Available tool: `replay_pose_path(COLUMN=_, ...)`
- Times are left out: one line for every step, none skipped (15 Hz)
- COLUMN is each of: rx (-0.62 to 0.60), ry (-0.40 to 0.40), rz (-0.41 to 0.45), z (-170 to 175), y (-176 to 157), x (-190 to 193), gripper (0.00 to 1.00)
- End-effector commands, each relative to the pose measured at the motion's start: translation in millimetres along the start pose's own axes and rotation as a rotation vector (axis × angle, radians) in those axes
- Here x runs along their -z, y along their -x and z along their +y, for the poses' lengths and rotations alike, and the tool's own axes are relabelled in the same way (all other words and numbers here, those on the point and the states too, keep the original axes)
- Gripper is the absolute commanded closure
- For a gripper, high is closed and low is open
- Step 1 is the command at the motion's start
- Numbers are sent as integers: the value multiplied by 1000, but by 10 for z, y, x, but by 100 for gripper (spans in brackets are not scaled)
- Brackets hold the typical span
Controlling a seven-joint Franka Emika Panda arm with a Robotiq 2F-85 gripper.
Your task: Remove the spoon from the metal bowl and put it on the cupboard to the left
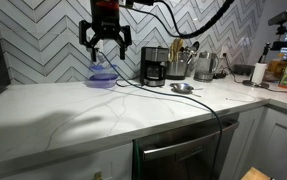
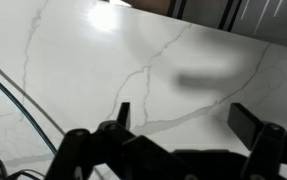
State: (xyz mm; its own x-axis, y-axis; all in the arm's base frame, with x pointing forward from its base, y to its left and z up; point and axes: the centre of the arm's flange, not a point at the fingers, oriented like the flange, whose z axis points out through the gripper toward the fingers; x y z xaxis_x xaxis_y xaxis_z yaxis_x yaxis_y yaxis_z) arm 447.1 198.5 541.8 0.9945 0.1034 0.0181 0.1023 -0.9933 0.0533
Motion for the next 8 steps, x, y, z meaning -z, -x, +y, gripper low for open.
replay_pose_path(rx=0, ry=0, rz=0, z=0, y=0, x=0, gripper=0)
replay_pose_path(rx=0, ry=0, rz=0, z=0, y=0, x=0, gripper=0)
replay_pose_path(rx=0, ry=0, rz=0, z=0, y=0, x=0, gripper=0)
replay_pose_path(rx=0, ry=0, rz=0, z=0, y=0, x=0, gripper=0)
replay_pose_path(rx=-12, ry=-11, rz=-4, z=51, y=-13, x=18, gripper=0)
replay_pose_path(rx=-26, ry=-1, rz=-5, z=169, y=-6, x=45, gripper=0)
replay_pose_path(rx=-48, ry=12, rz=-9, z=279, y=-2, x=49, gripper=0)
replay_pose_path(rx=-68, ry=15, rz=-13, z=452, y=16, x=61, gripper=0)
